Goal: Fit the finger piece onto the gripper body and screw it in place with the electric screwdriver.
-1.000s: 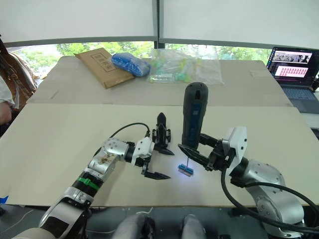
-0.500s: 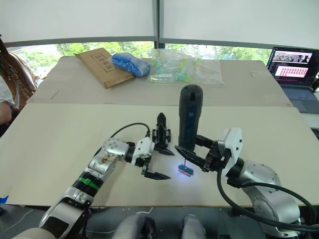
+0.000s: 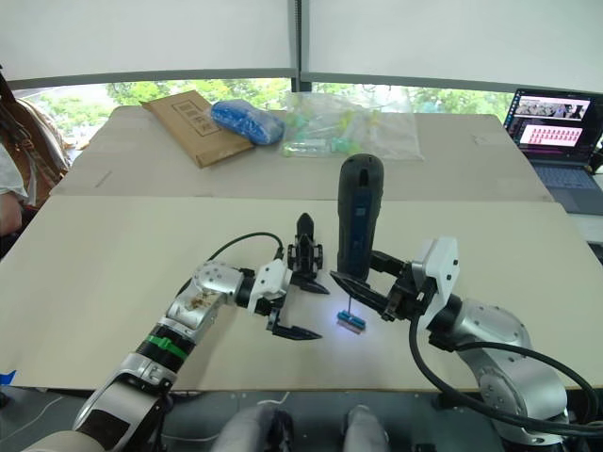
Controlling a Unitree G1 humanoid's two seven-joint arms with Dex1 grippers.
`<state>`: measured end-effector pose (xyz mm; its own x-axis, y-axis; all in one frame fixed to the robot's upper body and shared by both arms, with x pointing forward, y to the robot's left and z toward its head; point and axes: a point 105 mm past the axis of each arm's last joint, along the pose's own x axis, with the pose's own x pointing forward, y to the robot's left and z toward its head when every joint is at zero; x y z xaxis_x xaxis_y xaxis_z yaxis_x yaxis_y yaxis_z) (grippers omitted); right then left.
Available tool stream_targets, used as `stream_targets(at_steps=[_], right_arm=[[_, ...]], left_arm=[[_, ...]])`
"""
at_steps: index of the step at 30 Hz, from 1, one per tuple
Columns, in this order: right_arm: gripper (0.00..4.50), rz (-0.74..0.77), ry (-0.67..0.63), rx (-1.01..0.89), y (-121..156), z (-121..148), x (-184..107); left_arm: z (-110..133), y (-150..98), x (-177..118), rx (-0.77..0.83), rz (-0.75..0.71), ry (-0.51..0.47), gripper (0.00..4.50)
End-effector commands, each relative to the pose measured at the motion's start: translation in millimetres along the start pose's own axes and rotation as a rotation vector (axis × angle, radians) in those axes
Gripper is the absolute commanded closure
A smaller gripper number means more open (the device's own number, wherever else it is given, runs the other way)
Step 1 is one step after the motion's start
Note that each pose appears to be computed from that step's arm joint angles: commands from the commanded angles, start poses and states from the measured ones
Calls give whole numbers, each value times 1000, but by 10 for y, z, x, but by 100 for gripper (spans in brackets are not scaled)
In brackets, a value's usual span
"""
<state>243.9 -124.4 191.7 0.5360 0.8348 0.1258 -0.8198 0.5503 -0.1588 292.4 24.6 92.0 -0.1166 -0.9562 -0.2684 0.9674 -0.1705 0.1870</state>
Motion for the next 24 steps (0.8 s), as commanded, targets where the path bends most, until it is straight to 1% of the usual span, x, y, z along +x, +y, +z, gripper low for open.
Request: stream_targets(at_steps=[1,24], right_arm=[[257,11,-38,-54,10,134,-13],[257,8,-25,-52,12,91,-31]], left_arm=[[111,10,9,50,-9,-22,0],[125,25,0,64,-7,-17,0]])
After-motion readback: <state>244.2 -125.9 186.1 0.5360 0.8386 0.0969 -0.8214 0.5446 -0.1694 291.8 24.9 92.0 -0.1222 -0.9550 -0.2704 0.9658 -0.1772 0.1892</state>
